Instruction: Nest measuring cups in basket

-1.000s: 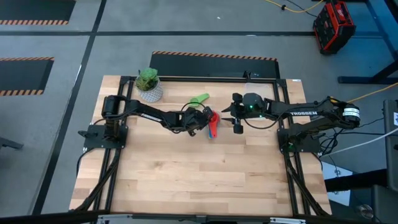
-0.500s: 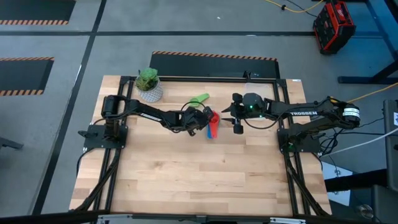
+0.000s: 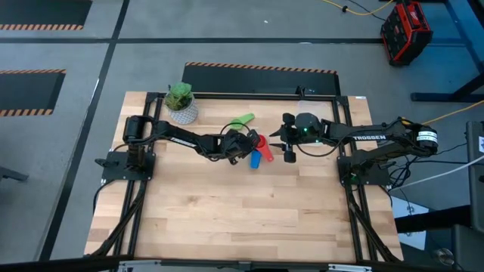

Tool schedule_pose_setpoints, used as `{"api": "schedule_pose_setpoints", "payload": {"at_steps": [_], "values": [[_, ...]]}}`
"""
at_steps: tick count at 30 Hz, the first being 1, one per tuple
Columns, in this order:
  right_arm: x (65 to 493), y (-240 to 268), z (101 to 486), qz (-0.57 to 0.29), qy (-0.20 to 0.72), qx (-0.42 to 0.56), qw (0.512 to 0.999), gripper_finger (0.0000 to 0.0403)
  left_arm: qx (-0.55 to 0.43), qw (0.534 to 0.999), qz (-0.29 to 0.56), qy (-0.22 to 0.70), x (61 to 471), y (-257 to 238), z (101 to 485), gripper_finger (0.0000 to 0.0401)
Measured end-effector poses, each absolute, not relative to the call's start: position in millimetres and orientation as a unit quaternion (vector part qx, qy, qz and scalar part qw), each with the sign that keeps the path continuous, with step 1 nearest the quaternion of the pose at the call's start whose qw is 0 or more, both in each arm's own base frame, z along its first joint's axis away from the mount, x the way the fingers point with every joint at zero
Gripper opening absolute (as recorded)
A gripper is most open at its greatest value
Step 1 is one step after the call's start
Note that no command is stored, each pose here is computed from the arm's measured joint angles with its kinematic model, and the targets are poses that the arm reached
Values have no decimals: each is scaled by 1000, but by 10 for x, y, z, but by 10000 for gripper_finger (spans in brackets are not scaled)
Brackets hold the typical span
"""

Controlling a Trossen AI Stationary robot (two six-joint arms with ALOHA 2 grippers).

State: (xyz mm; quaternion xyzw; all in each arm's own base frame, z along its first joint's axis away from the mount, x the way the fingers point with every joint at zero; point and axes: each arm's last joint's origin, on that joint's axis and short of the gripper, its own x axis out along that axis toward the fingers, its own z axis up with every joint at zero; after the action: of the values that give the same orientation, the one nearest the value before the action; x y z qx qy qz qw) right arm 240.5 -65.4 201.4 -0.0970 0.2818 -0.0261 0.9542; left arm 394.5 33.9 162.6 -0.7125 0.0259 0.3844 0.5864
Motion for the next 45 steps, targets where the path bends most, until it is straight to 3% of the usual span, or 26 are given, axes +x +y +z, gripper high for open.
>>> {"api": "schedule_pose_setpoints", "payload": {"at_steps": [28,45], "values": [[2408,-813,2081,-63,243,-97,963,168,-716,589,373,29,3953,318,1648,79],[2608,-940,1654,-63,290,-80,952,168,-714,596,365,39,3960,301,1653,78]]}}
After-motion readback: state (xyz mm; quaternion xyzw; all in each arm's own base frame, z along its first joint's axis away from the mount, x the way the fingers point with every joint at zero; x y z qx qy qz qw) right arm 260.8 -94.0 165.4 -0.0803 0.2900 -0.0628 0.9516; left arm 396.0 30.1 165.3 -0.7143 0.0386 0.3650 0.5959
